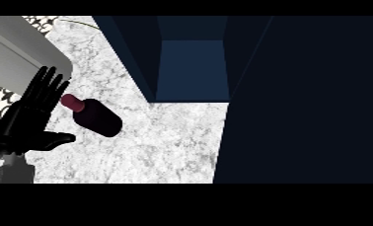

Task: Pick up the wine, place it into the cabinet and close the cabinet

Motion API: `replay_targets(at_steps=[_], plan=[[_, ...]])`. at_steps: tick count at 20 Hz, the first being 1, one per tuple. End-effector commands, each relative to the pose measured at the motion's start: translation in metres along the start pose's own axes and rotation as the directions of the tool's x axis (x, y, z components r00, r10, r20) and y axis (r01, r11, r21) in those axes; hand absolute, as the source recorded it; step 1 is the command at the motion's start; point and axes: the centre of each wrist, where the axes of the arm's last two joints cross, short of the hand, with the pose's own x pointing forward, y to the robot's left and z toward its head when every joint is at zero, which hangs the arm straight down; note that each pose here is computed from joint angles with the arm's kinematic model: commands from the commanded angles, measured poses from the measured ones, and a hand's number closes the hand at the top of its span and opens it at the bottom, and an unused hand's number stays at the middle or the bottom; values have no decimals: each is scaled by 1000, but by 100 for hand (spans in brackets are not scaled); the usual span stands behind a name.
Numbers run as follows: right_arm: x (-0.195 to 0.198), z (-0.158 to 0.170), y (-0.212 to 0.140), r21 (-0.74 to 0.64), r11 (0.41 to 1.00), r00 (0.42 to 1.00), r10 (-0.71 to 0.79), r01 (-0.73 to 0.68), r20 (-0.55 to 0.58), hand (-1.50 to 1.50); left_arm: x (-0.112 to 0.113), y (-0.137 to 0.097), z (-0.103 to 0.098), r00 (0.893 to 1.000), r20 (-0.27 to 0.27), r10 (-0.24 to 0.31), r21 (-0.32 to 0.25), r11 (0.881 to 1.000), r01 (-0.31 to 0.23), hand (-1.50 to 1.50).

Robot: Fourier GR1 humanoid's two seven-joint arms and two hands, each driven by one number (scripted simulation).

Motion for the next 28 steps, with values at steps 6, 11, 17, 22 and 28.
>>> replay_targets(at_steps=[6,11,17,22,28], plan=[[14,21,2,25,999,999,-44,44,-10,-150,-51,28,17,997,-71,15,-6,1000,-16,-150],[13,32,1,37,999,999,-40,40,-2,-150,-81,25,5,997,-76,18,18,1000,-17,-150],[6,24,1,45,999,1000,-31,31,-5,-150,-113,11,-2,993,-110,33,8,999,-33,-150],[15,18,9,44,998,999,-48,48,-3,-150,-124,35,15,991,-115,68,34,997,-64,-150],[19,20,0,53,998,1000,-28,28,7,-150,-136,50,14,983,-114,143,51,989,-138,-150]])
